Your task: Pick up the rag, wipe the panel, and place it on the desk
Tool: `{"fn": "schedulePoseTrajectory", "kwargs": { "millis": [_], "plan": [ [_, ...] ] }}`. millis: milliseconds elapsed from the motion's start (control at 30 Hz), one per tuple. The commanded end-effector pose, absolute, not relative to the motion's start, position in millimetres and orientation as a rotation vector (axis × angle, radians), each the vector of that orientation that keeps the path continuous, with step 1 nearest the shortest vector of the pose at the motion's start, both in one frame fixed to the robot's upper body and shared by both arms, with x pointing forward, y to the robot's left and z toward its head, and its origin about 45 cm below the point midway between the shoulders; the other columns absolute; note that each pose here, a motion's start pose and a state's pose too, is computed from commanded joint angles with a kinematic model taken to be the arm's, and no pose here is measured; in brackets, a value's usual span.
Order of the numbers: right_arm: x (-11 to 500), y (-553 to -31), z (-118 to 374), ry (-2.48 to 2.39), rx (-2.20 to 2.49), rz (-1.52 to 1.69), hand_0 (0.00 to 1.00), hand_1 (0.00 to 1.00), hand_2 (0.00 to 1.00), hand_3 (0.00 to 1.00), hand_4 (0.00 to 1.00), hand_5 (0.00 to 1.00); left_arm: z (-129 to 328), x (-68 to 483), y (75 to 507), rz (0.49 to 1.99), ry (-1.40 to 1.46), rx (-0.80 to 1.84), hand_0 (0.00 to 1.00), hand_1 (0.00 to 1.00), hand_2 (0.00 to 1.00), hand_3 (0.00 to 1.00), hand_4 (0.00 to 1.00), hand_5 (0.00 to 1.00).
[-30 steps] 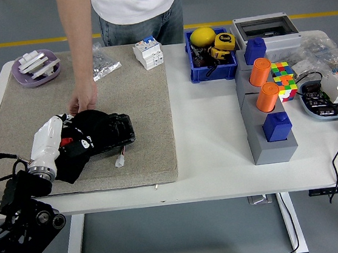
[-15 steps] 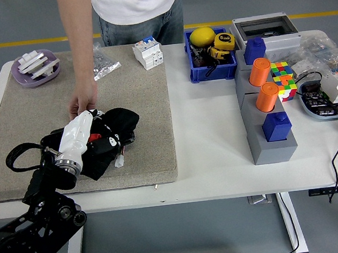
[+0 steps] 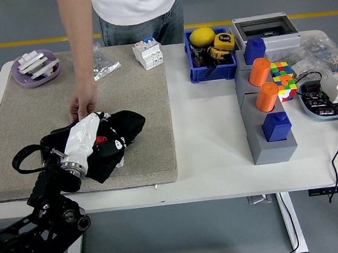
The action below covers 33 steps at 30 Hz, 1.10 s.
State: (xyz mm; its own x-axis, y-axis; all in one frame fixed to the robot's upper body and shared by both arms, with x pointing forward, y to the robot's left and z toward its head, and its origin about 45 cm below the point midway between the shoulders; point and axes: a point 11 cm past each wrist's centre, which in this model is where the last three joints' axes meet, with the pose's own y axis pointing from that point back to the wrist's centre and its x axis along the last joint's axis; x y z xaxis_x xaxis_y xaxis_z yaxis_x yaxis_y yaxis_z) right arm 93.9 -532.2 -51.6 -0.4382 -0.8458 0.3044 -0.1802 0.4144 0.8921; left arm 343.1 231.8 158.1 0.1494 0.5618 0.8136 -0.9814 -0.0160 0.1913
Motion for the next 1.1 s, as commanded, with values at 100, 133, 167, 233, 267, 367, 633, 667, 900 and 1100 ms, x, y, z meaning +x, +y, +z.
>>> {"fn": "schedulePoseTrajectory", "kwargs": {
  "millis": [100, 133, 167, 233, 267, 367, 633, 667, 900, 1100],
  "plan": [
    [93.4, -531.9, -51.9, -1.871, 0.876, -1.052, 0.712, 0.433, 0.629, 0.618, 0.998, 0.558, 157.4, 342.2, 241.7, 1.372, -0.606, 0.908, 0.192, 0.115, 0.501, 0.483, 0.194, 0.002],
    [93.3, -531.8, -51.9, -1.871, 0.876, -1.052, 0.712, 0.433, 0.629, 0.618, 0.998, 0.558, 157.3, 341.9, 243.9, 1.376, -0.607, 0.912, 0.192, 0.115, 0.501, 0.483, 0.194, 0.002],
    [93.5, -531.9, -51.8, -1.872, 0.876, -1.053, 0.712, 0.435, 0.629, 0.618, 0.998, 0.558, 156.7, 341.5, 247.7, 1.382, -0.607, 0.919, 0.191, 0.116, 0.502, 0.485, 0.203, 0.002],
    [93.9, -532.2, -51.6, -1.875, 0.876, -1.052, 0.712, 0.435, 0.629, 0.618, 0.998, 0.558, 155.9, 340.8, 254.5, 1.394, -0.607, 0.932, 0.191, 0.116, 0.502, 0.485, 0.203, 0.002],
    [94.1, -532.3, -51.5, -1.876, 0.875, -1.052, 0.712, 0.435, 0.629, 0.618, 0.998, 0.558, 155.4, 340.4, 257.3, 1.399, -0.607, 0.937, 0.191, 0.116, 0.502, 0.485, 0.203, 0.002],
    [94.1, -533.1, -51.0, -1.879, 0.874, -1.052, 0.712, 0.434, 0.629, 0.618, 0.998, 0.557, 154.0, 338.0, 267.5, 1.418, -0.603, 0.956, 0.192, 0.116, 0.503, 0.487, 0.208, 0.002],
    [91.3, -534.9, -50.5, -1.882, 0.866, -1.055, 0.712, 0.433, 0.629, 0.618, 0.998, 0.557, 158.0, 332.9, 293.7, 1.483, -0.594, 0.984, 0.192, 0.115, 0.503, 0.486, 0.210, 0.002],
    [91.2, -535.1, -50.5, -1.882, 0.866, -1.055, 0.712, 0.433, 0.629, 0.618, 0.998, 0.557, 158.6, 332.5, 296.2, 1.488, -0.595, 0.989, 0.192, 0.115, 0.503, 0.486, 0.210, 0.002],
    [92.8, -536.6, -49.2, -1.889, 0.864, -1.052, 0.712, 0.432, 0.629, 0.619, 0.998, 0.556, 162.0, 330.8, 317.1, 1.542, -0.601, 1.023, 0.192, 0.116, 0.503, 0.488, 0.219, 0.002],
    [93.7, -536.2, -49.2, -1.889, 0.866, -1.053, 0.712, 0.432, 0.629, 0.619, 0.998, 0.556, 163.1, 327.1, 342.6, 1.608, -0.585, 1.070, 0.191, 0.114, 0.501, 0.485, 0.215, 0.002]
  ]
}}
